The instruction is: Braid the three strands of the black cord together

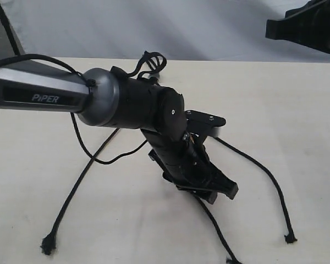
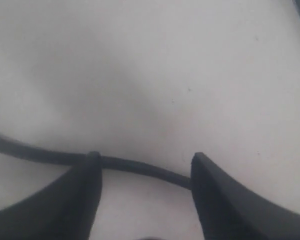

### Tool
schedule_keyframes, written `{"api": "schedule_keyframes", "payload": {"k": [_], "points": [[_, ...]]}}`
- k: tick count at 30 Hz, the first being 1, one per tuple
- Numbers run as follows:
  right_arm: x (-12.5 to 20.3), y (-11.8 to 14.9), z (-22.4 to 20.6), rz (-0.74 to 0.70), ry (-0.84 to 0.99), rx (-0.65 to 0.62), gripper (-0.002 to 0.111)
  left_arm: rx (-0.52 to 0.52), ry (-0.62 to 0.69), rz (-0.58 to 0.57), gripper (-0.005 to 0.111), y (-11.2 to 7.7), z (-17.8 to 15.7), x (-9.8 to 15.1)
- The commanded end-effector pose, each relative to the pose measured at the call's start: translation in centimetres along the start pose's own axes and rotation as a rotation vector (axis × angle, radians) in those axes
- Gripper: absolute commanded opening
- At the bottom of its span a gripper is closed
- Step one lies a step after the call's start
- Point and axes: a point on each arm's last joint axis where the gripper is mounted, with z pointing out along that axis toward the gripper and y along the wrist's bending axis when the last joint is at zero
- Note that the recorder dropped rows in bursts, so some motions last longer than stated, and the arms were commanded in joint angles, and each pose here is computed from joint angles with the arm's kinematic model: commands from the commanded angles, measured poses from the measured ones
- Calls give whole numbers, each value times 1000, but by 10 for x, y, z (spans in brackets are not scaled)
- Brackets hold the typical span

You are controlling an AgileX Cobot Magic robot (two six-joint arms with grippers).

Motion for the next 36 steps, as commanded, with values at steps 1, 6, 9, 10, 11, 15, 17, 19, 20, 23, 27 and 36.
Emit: {"api": "schedule_keyframes", "payload": {"k": [1,6,9,10,11,15,17,19,20,23,27,36], "points": [[1,0,0,-14,-1,0,0,-16,28,2,52,-1,4,-3],[1,0,0,-14,-3,0,0,-209,61,-3,51,18,7,-1],[1,0,0,-8,-3,0,0,-223,84,-2,49,19,7,1],[1,0,0,-8,-3,0,0,-249,139,16,44,22,5,6],[1,0,0,-9,-5,-1,0,-280,196,34,38,24,4,11],[1,0,0,-9,-5,-1,0,-313,243,39,5,24,-11,14],[1,0,0,-9,-5,-1,0,-318,185,32,0,20,-31,8],[1,0,0,-9,-5,-1,0,-345,75,-14,0,29,-43,-3],[1,0,0,-9,-5,-1,0,-354,35,-47,0,35,-45,-7],[1,0,0,-9,-5,-1,0,-358,-28,-187,1,57,-48,-17],[0,0,0,-9,-10,-2,0,-359,25,-316,24,79,-48,-23],[0,0,0,-9,-12,-2,0,-304,52,-357,72,78,-20,-33]]}}
